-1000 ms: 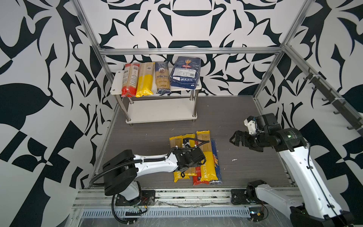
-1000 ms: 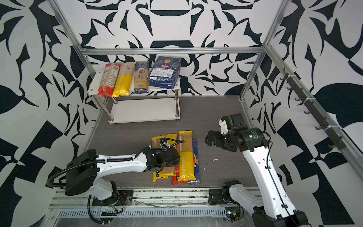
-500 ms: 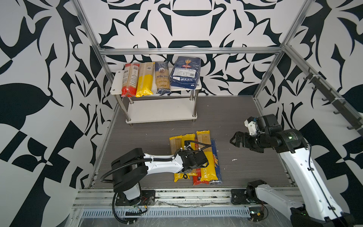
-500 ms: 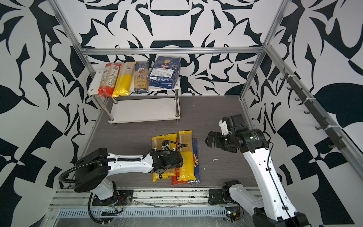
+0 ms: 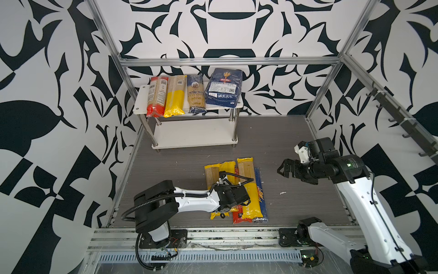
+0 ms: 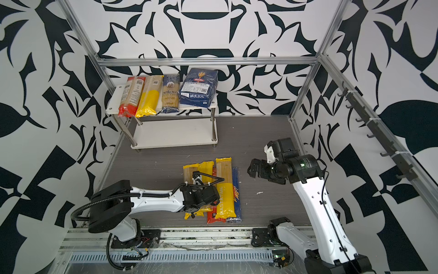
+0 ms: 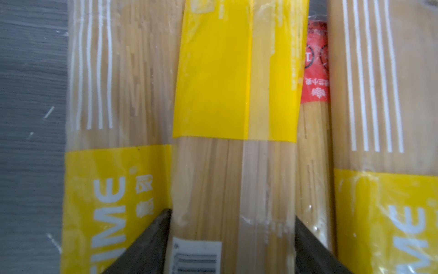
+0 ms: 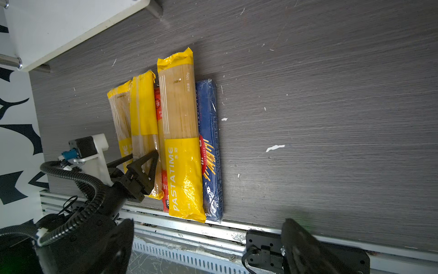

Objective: Arrange pasta packages on shelves
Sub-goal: Pick up the pasta bag from the bottom-center of the table.

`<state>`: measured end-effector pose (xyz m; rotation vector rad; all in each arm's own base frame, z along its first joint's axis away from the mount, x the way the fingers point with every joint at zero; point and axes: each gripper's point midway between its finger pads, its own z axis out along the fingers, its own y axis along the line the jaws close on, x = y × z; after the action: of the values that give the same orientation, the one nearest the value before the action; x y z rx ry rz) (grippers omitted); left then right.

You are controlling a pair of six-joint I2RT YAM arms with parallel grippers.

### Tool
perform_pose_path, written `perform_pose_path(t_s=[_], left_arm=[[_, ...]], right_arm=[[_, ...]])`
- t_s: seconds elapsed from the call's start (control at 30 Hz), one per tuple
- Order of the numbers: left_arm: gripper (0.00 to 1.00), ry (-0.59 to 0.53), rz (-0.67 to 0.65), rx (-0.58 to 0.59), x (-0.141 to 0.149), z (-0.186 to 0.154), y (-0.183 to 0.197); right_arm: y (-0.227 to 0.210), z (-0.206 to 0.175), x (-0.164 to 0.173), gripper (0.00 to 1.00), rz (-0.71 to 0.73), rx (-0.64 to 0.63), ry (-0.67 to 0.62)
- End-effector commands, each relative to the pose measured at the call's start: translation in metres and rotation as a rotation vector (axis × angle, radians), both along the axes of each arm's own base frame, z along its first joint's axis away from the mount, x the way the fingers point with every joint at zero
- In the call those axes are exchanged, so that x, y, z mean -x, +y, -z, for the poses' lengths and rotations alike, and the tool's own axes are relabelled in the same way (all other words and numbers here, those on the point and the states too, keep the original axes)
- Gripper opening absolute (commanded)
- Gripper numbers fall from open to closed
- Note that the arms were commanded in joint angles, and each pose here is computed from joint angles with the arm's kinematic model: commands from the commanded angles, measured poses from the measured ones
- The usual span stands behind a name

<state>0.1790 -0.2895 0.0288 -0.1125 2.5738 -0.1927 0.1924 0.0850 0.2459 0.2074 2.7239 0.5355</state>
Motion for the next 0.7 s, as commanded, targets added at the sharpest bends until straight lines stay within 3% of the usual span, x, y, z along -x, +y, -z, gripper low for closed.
perform_pose_path(t_s=[0.0, 0.23, 0.53, 0.67], left_arm=[[0.67, 0.258, -0.076, -0.240, 0.046, 0.059, 0.066], [0.41, 0.196, -0.102, -0.289, 0.040, 0.036, 0.086], [0.10, 0.064, -0.091, -0.283, 0.017, -0.018, 0.092], [0.02, 0.005, -0.081, -0.286, 0.005, -0.044, 0.099]], right_arm=[[0.000, -0.009, -0.004, 1.00, 0.000, -0.005, -0.028], [0.003, -0.011, -0.009, 0.99, -0.005, -0.015, -0.031], [0.006, -0.013, -0.018, 0.99, 0.003, -0.028, -0.044], [0.007, -0.013, -0.023, 0.99, 0.013, -0.033, -0.046]])
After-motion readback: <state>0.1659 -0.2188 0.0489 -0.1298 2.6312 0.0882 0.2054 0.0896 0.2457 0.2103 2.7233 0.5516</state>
